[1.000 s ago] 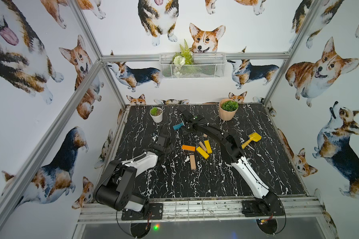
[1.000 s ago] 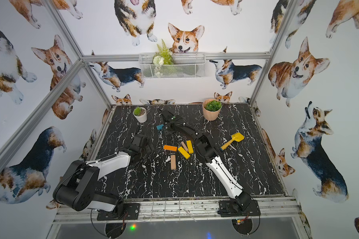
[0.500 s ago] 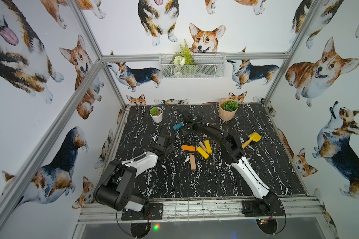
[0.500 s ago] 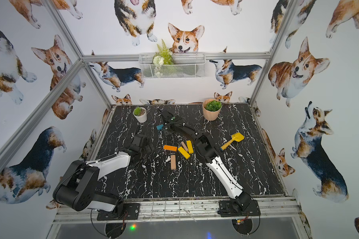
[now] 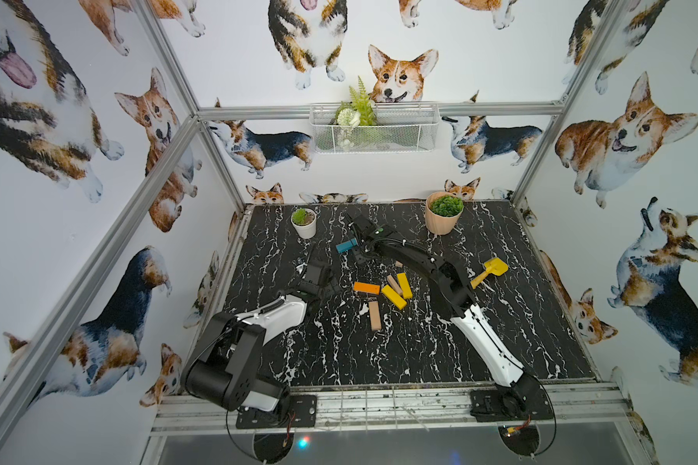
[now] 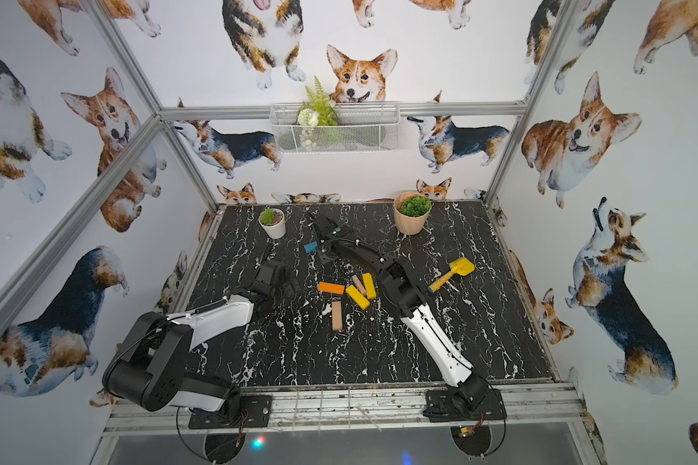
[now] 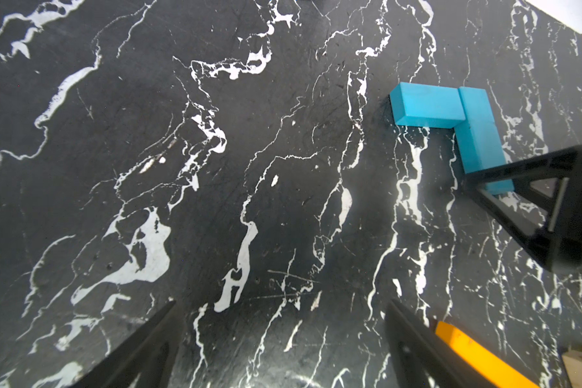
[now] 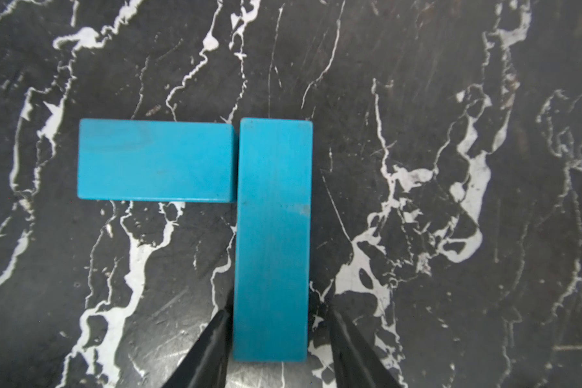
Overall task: Assemble a giraffe with building blocks
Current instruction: Assemble the building block at the center of the board, then pick up the building block from the center of the board.
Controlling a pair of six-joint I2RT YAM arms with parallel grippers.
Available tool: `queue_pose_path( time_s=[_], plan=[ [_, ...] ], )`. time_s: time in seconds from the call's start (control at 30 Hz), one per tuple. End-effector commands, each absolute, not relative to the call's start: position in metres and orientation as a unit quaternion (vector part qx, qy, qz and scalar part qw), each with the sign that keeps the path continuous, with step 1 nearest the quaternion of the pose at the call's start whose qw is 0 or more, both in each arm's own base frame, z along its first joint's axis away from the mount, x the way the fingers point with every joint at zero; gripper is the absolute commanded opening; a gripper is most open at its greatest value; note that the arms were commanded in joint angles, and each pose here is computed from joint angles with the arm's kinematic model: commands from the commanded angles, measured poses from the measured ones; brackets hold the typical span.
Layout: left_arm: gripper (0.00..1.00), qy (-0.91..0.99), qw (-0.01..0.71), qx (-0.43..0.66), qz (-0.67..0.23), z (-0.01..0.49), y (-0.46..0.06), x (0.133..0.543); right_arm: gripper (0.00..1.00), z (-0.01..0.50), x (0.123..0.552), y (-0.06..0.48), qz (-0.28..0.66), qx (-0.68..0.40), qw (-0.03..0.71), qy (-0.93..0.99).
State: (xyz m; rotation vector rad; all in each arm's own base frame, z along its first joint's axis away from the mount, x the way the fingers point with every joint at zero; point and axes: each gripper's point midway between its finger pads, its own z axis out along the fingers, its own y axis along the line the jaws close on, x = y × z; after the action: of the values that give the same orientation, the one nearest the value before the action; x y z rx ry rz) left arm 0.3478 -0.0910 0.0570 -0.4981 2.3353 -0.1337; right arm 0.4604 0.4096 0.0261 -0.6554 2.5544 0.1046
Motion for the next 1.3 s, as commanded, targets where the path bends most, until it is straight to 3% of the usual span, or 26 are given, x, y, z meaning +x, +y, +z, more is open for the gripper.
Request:
queue_pose_path(
  time_s=[0.0, 0.2, 0.4, 0.57, 0.77, 1.0, 1.13, 1.27],
  plan=[
    [0.96, 0.905, 0.375, -0.195, -0.055, 0.062, -0.092, 0.352, 0.54, 0.016, 0.442, 0.399, 0.023, -0.260, 0.205, 0.943],
    [0.96, 0.903, 0.380, -0.194, -0.051, 0.066, -0.090, 0.351, 0.67, 0.059, 0.442, 0.402, 0.043, -0.257, 0.229, 0.938],
    [0.96, 0.902, 0.379, -0.201, -0.054, 0.066, -0.086, 0.352, 0.69, 0.109, 0.408, 0.387, 0.081, -0.292, 0.230, 0.925],
    [0.96, 0.903, 0.367, -0.207, -0.087, 0.061, -0.089, 0.355, 0.75, 0.092, 0.348, 0.366, 0.128, -0.329, 0.160, 0.922],
    [0.96, 0.905, 0.351, -0.211, -0.114, 0.050, -0.095, 0.357, 0.77, 0.068, 0.314, 0.364, 0.147, -0.338, 0.108, 0.923],
    [0.96, 0.905, 0.353, -0.207, -0.117, 0.050, -0.096, 0.356, 0.80, 0.054, 0.312, 0.376, 0.120, -0.368, 0.108, 0.916],
    [0.95, 0.906, 0.353, -0.204, -0.117, 0.049, -0.097, 0.357, 1.00, 0.044, 0.321, 0.378, 0.096, -0.380, 0.101, 0.914],
    [0.95, 0.905, 0.353, -0.205, -0.117, 0.050, -0.096, 0.357, 1.00, 0.033, 0.325, 0.378, 0.082, -0.389, 0.088, 0.914]
  ],
)
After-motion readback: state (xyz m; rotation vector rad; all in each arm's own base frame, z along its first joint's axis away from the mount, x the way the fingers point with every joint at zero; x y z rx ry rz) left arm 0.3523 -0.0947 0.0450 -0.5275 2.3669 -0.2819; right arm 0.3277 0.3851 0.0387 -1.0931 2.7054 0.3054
